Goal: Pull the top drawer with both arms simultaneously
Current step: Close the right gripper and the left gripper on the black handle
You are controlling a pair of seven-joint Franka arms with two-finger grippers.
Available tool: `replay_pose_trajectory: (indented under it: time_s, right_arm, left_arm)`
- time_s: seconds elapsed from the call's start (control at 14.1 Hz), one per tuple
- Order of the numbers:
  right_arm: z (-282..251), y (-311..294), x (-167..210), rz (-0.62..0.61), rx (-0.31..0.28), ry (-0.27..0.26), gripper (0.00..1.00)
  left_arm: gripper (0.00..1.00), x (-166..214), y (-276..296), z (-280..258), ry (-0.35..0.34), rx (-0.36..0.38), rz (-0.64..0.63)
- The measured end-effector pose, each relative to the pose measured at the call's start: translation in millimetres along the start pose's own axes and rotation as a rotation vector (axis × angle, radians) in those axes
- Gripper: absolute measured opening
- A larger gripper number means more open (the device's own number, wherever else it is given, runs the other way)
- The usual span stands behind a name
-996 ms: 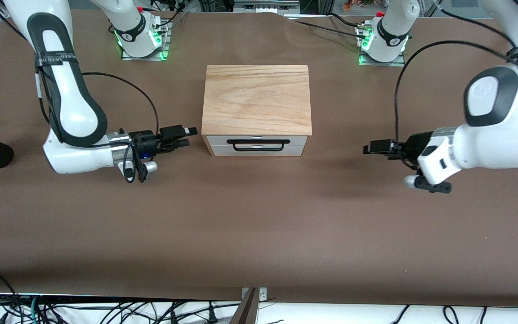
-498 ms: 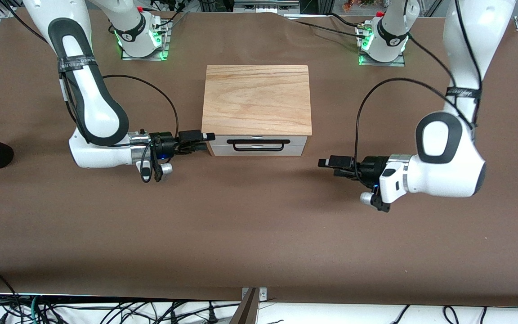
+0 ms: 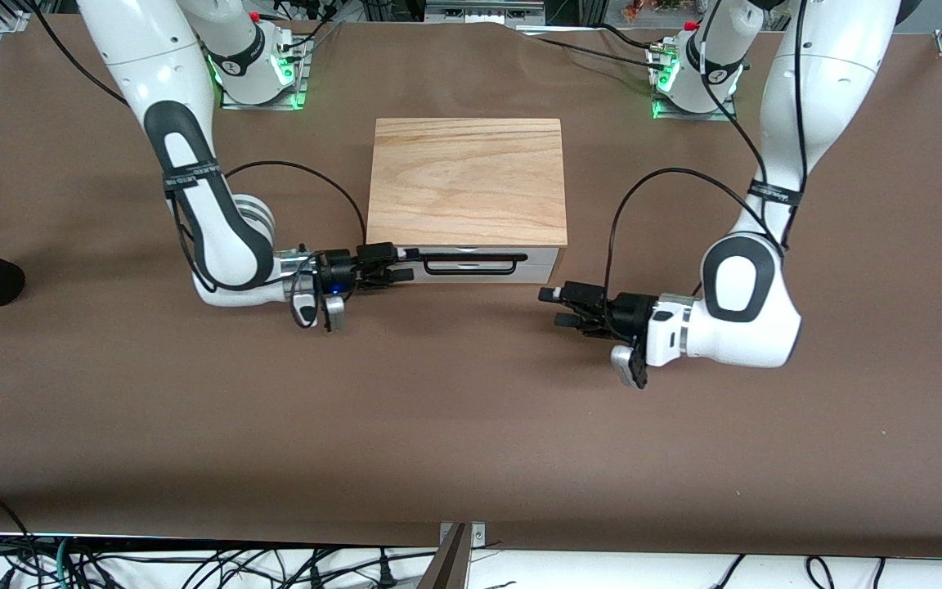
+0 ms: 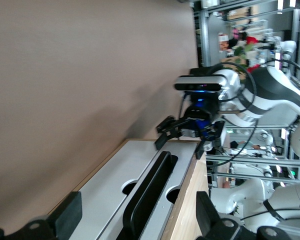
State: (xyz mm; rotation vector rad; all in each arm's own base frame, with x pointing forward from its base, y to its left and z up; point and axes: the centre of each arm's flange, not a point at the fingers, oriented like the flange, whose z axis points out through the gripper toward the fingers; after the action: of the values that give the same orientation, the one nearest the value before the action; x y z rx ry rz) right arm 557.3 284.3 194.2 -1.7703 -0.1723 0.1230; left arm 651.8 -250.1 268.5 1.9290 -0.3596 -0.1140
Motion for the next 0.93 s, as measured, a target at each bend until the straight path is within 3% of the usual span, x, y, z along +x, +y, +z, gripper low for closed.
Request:
replay_pose_trajectory:
  time_s: [0.07,0.21,0.28,0.36,0.64,0.93]
  right_arm:
    - [8,1,-1,-0.016,0.010,0.017,0.96]
    - [15,4,-1,-0.048,0.017,0.040,0.75]
    - [16,5,-1,-0.057,0.017,0.045,0.75]
    - [17,6,-1,-0.065,0.015,0.048,0.69]
    - [17,8,-1,-0.075,0.010,0.052,0.23]
    - [17,11,-2,-0.125,0.022,0.057,0.20]
  left_arm:
    - [1.00,-9,-9,12,0.000,-0.022,0.025]
    - [1.00,-26,-26,30,0.004,-0.061,0.059]
    - [1.00,-34,-32,39,0.009,-0.083,0.074]
    - [1.00,-40,-35,48,0.014,-0.106,0.089]
    - [1.00,-52,-35,70,0.032,-0.158,0.155]
    - [0.96,-69,-50,79,0.050,-0.178,0.197]
